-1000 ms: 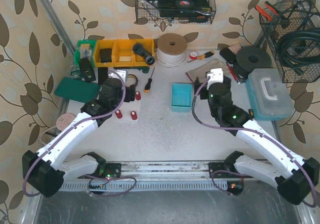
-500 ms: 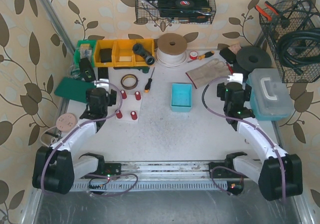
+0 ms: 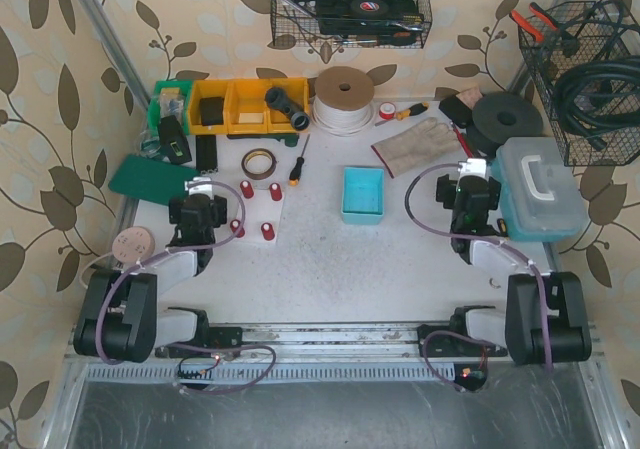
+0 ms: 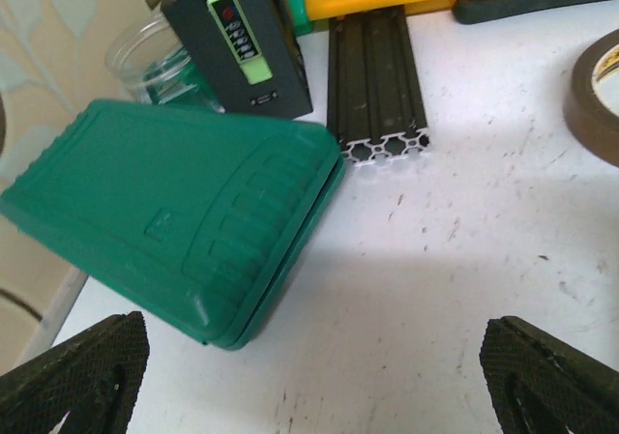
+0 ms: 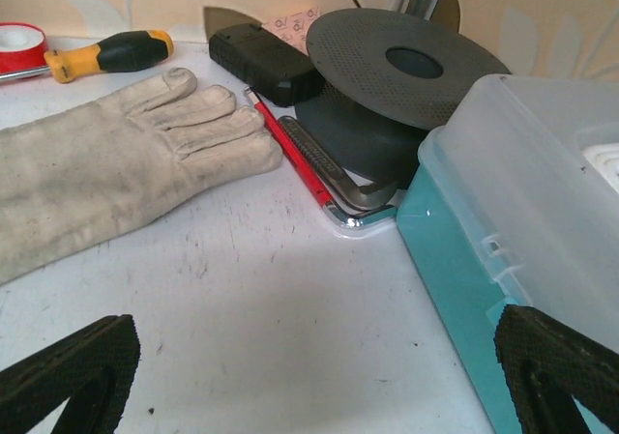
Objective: Install the large spring
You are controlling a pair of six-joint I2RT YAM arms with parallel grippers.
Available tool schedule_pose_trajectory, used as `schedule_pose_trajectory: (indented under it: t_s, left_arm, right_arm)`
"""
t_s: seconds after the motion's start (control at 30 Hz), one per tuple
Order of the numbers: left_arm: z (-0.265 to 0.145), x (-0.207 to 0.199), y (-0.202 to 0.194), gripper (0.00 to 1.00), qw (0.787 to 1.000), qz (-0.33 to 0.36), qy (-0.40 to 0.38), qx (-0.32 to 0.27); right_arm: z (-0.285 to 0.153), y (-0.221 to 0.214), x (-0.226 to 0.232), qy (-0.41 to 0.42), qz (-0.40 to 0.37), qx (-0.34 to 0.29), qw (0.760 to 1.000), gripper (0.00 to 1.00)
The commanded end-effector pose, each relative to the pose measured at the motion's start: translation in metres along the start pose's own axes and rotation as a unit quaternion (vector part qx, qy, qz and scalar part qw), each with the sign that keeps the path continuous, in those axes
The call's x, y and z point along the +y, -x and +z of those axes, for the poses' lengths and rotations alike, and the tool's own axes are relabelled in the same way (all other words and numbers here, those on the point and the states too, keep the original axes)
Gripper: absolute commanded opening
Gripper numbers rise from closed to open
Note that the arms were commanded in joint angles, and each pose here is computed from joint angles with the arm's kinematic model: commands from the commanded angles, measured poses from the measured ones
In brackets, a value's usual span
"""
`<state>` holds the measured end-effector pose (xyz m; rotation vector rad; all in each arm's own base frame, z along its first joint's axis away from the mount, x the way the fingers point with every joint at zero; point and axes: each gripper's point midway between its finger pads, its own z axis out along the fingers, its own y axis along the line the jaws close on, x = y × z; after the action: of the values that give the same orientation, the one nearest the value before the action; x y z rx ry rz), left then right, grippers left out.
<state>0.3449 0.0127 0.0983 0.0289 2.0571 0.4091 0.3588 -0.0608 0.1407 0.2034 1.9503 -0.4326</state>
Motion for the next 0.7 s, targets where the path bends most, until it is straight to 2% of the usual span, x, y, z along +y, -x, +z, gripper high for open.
schedule_pose_trajectory:
  t_s: [0.0, 0.13, 0.33, 0.57, 0.67]
  left_arm:
    - [-0.001, 0.013, 0.017, 0.95, 0.996, -0.056, 0.027, -0.064]
    - [0.001, 0.01, 0.022, 0.95, 0.995, -0.054, 0.013, -0.088]
    - [0.014, 0.004, 0.01, 0.95, 0.995, -0.059, -0.002, -0.077]
    - [0.023, 0.027, -0.01, 0.95, 0.991, -0.116, 0.029, -0.067]
    - [0.027, 0.026, -0.012, 0.95, 0.991, -0.118, 0.021, -0.054]
  right_arm:
    - [0.01, 0.008, 0.006, 0.035, 0.036, -0.025, 0.998, 1.0]
    - [0.019, -0.006, 0.014, 0.057, 0.037, -0.018, 0.998, 1.0]
    - [0.024, -0.021, 0.028, 0.088, 0.025, -0.028, 0.995, 0.99]
    - [0.025, -0.027, 0.047, 0.135, 0.006, -0.037, 0.99, 1.0]
    - [0.025, -0.028, 0.048, 0.137, 0.005, -0.038, 0.99, 1.0]
